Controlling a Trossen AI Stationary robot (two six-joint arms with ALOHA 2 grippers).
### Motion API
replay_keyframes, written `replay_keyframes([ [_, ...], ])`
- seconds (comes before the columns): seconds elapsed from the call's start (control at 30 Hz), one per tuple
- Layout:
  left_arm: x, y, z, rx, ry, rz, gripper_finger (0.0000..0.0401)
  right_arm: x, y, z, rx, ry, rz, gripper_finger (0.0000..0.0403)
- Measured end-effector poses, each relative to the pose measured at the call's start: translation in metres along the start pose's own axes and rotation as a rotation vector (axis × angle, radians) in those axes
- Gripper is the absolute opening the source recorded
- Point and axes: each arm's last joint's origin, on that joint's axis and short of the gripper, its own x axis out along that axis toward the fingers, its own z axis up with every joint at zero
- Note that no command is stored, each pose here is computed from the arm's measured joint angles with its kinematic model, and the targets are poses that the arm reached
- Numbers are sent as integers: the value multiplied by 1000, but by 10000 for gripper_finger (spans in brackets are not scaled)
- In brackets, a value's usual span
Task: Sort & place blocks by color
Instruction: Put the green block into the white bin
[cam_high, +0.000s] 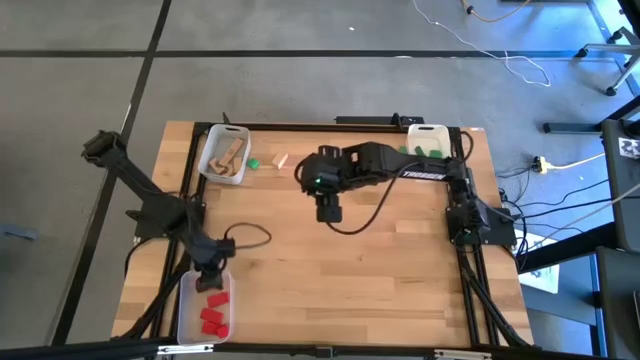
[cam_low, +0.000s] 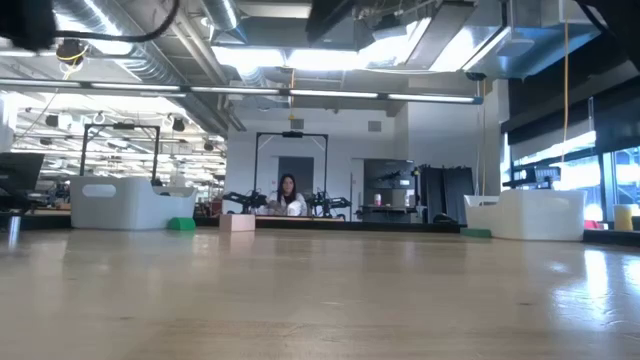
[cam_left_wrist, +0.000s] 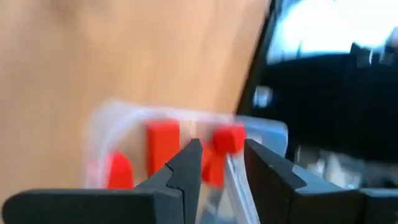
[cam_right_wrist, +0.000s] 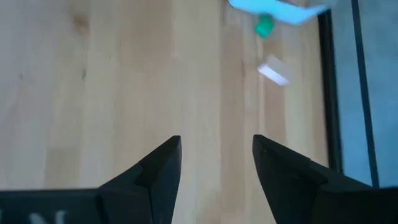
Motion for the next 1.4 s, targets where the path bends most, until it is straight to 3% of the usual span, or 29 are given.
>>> replay_keyframes([
  [0.27, -35, 7, 20, 48, -379, 14, 112, -29, -26, -30, 89, 184, -18, 199],
  [0.53, -76, 6, 48, 156, -751, 143, 112, -39, -67, -43, 227, 181, -21, 199],
  [0.87, -131, 12, 81, 56, -1086, 347, 112, -29, -114, -56, 302, 193, -13, 199],
  [0.97, -143, 21, 91, -4, -1139, 422, 112, -29, -127, -60, 342, 181, -14, 199],
  [1.07, -151, 34, 101, -96, -1150, 496, 112, -28, -140, -64, 433, 152, 64, 199],
  [1.13, -156, 42, 110, -93, -1117, 526, 112, -26, -148, -66, 478, 134, 114, 199],
  [1.4, -172, 69, 155, -94, -899, 484, 112, -22, -177, -79, 628, 148, 68, 199],
])
